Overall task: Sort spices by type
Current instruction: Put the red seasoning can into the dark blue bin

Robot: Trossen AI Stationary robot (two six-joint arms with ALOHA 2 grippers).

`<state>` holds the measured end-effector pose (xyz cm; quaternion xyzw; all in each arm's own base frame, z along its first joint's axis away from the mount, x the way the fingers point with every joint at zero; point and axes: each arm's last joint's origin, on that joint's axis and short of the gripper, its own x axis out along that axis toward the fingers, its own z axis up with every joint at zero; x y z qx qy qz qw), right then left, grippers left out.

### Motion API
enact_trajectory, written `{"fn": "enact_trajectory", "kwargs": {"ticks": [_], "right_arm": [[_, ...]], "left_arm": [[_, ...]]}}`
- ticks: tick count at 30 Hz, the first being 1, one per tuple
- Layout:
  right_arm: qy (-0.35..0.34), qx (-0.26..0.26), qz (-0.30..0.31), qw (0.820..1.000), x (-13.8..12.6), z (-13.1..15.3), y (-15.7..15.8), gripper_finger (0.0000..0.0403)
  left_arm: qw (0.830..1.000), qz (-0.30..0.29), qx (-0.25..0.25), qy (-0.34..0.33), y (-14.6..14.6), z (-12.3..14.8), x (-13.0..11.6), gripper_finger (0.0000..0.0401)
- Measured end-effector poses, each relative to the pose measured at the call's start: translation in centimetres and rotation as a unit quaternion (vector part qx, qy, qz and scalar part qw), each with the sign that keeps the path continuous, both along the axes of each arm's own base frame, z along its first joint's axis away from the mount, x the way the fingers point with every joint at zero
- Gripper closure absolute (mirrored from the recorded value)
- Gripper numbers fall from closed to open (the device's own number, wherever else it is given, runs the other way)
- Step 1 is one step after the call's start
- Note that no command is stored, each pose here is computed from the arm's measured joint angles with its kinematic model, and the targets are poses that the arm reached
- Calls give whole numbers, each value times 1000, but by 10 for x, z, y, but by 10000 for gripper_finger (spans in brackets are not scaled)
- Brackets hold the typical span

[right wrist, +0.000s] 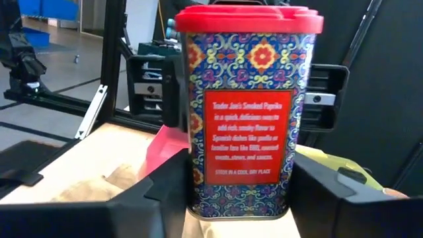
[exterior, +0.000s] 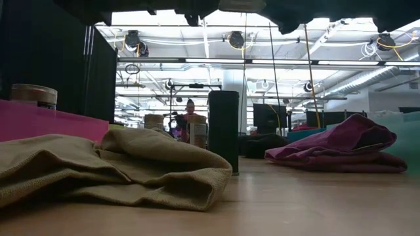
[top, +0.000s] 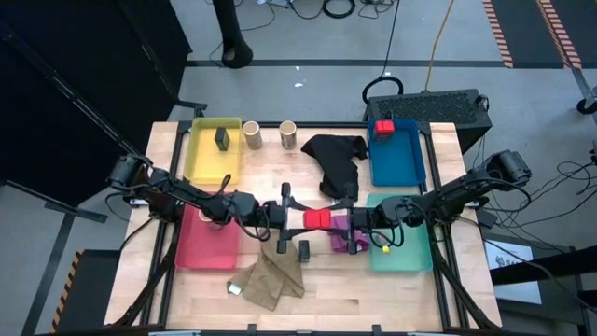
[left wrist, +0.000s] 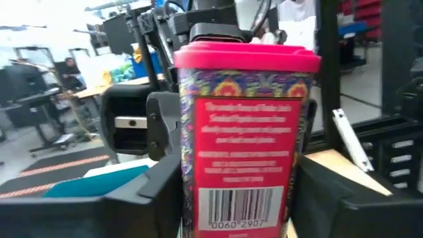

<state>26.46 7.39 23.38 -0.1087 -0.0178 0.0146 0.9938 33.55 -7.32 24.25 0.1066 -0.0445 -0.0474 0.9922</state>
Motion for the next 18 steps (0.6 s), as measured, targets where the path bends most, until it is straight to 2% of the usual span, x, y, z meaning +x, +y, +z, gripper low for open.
{"fn": "enact_trajectory", "kwargs": {"ticks": [3,6,10,14,18], "right_arm": [[2,2,0,1000,0,0,0,166],[3,2,-1,1000,0,-1,-1,147],[5,10,-13,1000,0,-1,-1,145],[36,3,-58,998,-3,-4,-4,147],[69,6,-90,994,-9,-4,-7,142]], "left_arm": [[1000,8,-5,5,0,-1,0,205],[1000,20,-4,16,-2,-3,0,205],[999,44,-1,19,-6,-2,-3,205],[994,90,19,54,-11,3,-13,205],[983,148,41,104,-15,12,-31,205]]}}
